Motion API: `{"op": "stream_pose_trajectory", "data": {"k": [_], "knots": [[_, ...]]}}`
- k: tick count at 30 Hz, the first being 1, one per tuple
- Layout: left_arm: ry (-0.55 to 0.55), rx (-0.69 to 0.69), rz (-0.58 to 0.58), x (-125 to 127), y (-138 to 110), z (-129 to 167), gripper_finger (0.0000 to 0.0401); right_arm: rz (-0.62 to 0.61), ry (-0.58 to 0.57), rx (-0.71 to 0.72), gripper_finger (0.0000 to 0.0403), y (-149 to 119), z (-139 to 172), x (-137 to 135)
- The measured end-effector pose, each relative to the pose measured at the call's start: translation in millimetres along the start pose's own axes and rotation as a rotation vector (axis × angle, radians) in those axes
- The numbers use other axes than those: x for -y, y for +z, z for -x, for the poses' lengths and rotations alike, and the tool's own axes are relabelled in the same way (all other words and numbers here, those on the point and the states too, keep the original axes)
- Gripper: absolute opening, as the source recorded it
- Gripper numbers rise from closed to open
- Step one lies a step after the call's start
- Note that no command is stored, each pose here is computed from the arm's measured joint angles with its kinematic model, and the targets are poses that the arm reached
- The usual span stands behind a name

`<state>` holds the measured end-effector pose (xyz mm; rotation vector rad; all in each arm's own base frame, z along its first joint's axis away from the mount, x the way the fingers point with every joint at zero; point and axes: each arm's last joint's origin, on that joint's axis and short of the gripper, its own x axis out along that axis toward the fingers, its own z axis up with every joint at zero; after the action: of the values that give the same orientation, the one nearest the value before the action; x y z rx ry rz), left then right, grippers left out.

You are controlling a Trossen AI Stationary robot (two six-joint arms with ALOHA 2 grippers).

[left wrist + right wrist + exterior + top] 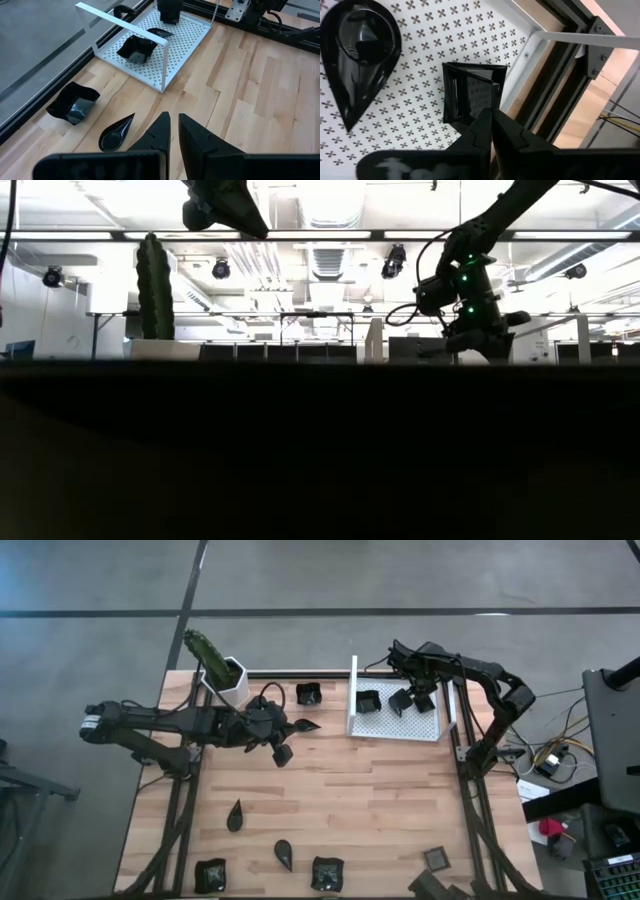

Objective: Pick & Place Mini shaped plates
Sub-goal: Stack the black square plate on top of the other black square plate on the shelf, then stack the black drop shaped plate on top of the other black drop shaped plate on the shelf

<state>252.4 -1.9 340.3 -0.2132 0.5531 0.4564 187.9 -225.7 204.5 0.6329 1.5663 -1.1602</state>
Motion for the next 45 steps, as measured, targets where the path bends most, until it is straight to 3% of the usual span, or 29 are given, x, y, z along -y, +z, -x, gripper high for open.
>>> {"op": "stream_pose_trajectory", "data": {"k": [19, 31, 37, 41, 45], "knots": [[0.0, 0.0, -0.005, -0.2, 0.1, -0.1, 0.003, -0.016, 0.032, -0.017, 0.0012, -1.0, -0.5, -1.0], [0.0, 0.0, -0.008, -0.2, 0.1, -0.1, 0.003, -0.02, 0.034, -0.015, 0.009, -1.1, -0.1, -0.8], [0.0, 0.0, -0.007, -0.2, 0.0, 0.0, 0.003, 0.005, 0.048, 0.018, 0.0108, -1.4, 9.3, 2.7], [0.001, -0.003, -0.009, -0.3, -0.2, 0.0, 0.003, 0.014, 0.075, 0.046, 0.0098, -4.0, 22.8, 8.0], [0.011, -0.028, 0.001, -1.3, -2.7, 0.1, 0.003, 0.002, 0.136, 0.111, 0.0054, -12.4, 43.9, 13.5]]}}
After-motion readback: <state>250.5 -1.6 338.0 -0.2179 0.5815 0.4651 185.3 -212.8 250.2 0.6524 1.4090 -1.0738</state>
